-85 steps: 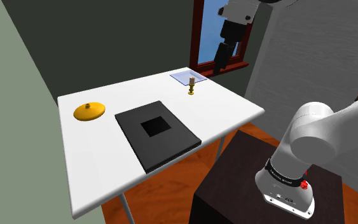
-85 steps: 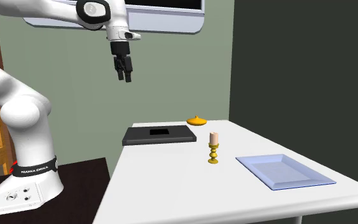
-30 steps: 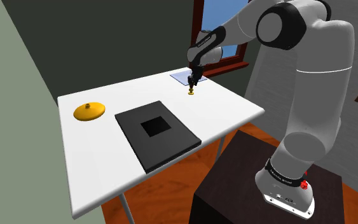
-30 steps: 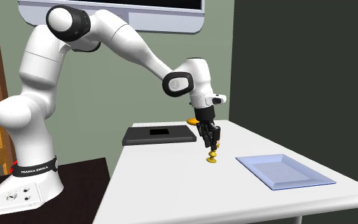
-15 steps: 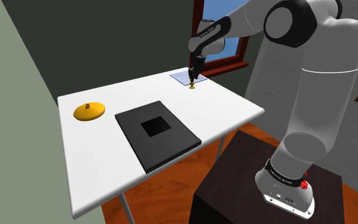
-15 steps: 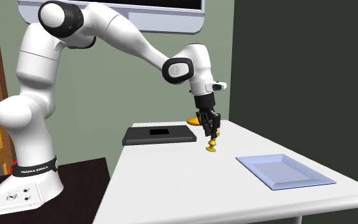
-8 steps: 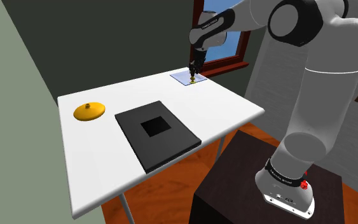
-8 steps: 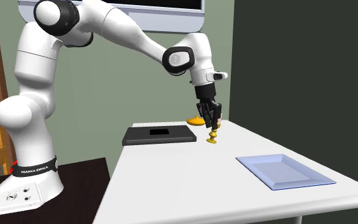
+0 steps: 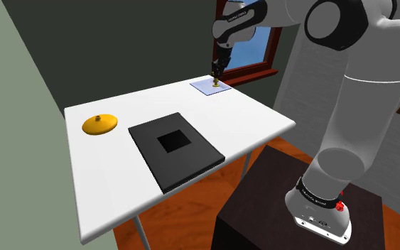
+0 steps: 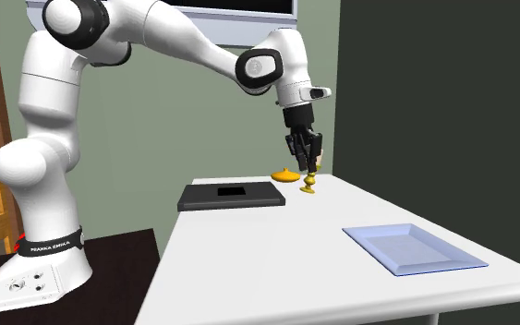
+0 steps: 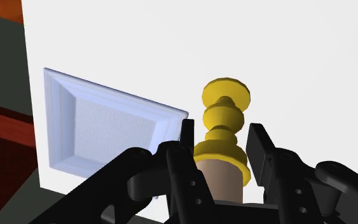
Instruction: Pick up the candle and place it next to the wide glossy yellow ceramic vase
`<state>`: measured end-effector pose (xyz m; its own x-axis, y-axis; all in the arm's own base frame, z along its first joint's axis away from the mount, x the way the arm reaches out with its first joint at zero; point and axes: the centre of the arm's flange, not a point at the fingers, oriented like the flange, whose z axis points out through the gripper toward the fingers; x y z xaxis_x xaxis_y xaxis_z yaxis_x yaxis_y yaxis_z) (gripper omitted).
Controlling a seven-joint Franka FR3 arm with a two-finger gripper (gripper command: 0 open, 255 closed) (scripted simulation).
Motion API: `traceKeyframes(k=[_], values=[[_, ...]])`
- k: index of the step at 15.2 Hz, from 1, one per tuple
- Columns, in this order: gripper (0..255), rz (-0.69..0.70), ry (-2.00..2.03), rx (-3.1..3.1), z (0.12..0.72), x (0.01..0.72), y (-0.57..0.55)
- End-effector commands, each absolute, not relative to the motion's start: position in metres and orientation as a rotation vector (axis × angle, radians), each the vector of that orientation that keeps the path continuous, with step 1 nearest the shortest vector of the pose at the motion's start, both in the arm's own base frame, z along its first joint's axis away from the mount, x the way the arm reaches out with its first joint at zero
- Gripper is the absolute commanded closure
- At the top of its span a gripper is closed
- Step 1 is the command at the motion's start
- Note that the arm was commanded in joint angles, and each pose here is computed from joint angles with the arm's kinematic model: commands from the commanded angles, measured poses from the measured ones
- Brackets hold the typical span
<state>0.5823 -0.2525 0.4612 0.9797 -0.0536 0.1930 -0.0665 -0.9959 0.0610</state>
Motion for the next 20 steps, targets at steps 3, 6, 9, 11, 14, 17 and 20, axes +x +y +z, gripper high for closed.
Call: traceKeyframes(k=[3,6,9,11,14,17,20], values=[[255,0.295,-0.093,3.059,0.483,0.582,-0.252],[255,0.295,-0.093,3.059,0.499,0.582,-0.252],[255,0.295,-0.093,3.059,0.515,0.582,-0.252],[255,0.295,-0.093,3.059,0.525,0.582,-0.252],[255,0.295,-0.093,3.059,0.529,0.584,-0.239],[255,0.295,-0.093,3.059,0.526,0.59,-0.2],[255,0.295,-0.093,3.059,0.523,0.596,-0.161]])
